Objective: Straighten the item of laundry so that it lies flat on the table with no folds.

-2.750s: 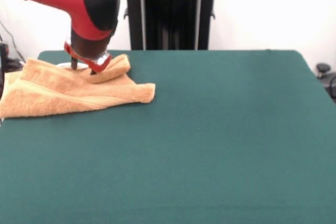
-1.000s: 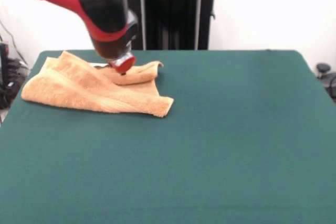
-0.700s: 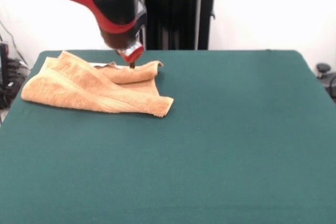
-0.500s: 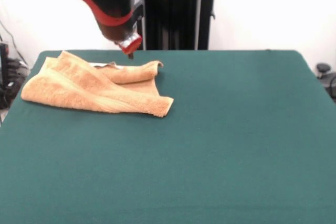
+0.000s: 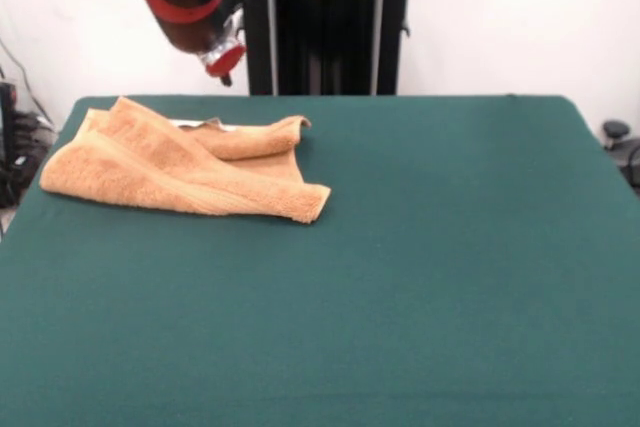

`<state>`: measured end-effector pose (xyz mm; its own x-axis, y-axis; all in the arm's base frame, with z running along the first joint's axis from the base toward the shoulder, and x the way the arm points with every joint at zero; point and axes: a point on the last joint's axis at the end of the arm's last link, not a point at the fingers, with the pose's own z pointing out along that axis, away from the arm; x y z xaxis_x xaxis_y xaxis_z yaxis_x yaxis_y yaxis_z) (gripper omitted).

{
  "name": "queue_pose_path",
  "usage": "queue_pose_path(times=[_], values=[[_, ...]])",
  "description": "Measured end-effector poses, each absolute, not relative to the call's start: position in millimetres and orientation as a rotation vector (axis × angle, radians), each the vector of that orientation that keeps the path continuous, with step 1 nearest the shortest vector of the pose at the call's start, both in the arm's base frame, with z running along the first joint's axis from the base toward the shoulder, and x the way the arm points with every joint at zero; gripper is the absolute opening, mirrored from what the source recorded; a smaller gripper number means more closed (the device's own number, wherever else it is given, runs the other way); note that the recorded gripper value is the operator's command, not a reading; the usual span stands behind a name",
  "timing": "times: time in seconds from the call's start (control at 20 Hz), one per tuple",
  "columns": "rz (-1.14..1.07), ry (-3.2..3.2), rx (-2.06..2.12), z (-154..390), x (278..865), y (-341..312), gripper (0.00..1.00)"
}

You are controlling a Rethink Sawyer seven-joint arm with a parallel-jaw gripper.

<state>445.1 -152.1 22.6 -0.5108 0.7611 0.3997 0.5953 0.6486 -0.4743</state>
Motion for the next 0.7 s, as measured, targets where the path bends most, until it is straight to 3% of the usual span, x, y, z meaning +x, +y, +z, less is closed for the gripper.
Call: queue_pose_path(times=[0.7], values=[[0.454, -2.307, -0.959, 1, 440, -178, 1.00]])
